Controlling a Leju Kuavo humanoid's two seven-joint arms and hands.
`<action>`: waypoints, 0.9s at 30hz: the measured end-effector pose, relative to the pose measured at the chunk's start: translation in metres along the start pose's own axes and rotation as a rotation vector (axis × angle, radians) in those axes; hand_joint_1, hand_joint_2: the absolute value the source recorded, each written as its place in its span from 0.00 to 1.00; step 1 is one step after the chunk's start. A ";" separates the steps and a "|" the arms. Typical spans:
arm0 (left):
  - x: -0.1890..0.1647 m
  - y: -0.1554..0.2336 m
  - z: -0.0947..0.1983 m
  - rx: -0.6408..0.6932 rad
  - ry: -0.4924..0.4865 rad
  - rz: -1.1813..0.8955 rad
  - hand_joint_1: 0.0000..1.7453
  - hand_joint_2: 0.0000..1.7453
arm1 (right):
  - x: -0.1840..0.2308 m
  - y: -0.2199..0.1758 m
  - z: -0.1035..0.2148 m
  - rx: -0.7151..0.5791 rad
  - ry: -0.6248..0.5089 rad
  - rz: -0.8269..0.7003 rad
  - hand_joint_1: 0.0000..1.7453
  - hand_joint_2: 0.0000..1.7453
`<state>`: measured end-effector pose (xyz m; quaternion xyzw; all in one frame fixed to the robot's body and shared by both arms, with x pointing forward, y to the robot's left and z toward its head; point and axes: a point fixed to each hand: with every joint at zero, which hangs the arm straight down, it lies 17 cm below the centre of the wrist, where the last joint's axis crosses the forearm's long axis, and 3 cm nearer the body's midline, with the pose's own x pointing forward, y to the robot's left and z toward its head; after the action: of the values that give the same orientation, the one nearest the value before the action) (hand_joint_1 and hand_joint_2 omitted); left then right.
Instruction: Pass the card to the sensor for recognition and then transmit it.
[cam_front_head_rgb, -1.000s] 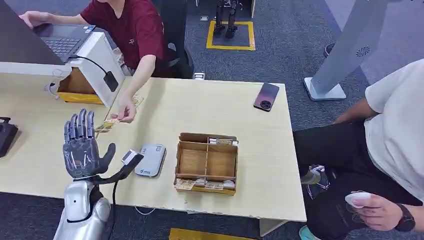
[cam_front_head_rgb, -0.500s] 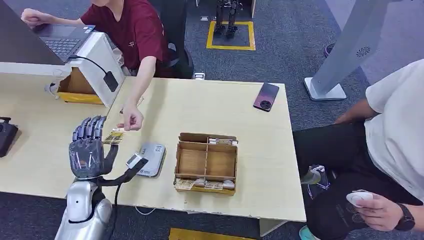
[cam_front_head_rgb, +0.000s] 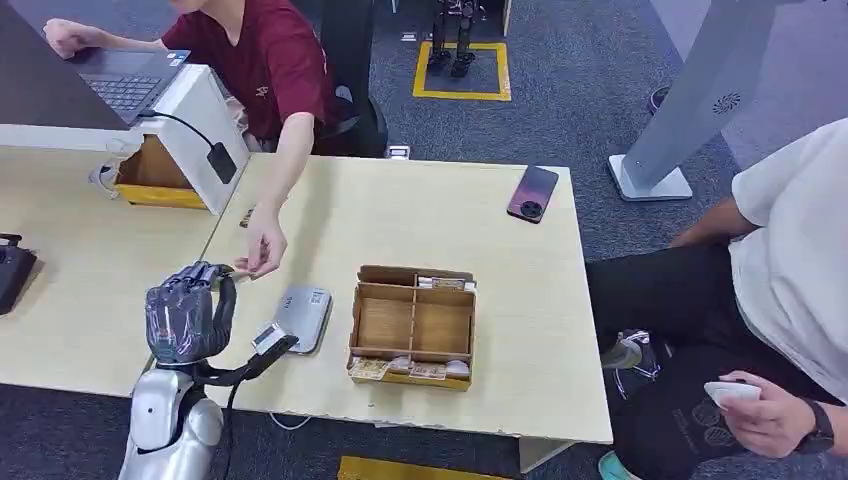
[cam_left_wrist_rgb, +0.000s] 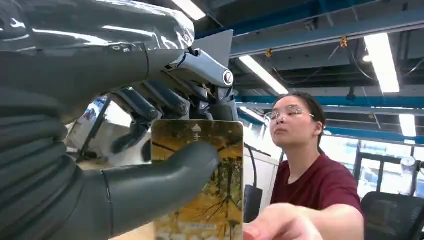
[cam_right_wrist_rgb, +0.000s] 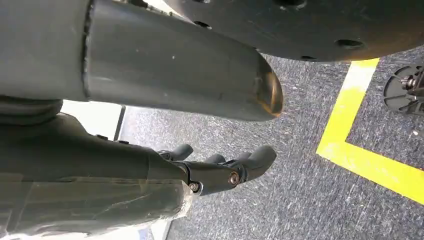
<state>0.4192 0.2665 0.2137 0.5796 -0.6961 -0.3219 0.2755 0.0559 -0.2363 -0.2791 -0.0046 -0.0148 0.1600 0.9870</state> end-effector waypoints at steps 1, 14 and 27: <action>0.003 0.001 0.000 0.008 -0.008 0.021 1.00 1.00 | 0.001 0.000 0.000 0.000 -0.004 0.000 0.00 0.00; -0.026 -0.086 0.034 -0.116 0.519 0.656 1.00 1.00 | 0.003 0.002 0.000 0.005 -0.016 -0.013 0.00 0.00; 0.039 -0.151 0.036 -0.400 0.654 1.156 1.00 1.00 | 0.000 0.002 0.000 0.007 -0.018 -0.037 0.00 0.00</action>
<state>0.4804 0.2144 0.0750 0.1208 -0.7016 -0.0545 0.7001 0.0556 -0.2340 -0.2793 0.0003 -0.0231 0.1418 0.9896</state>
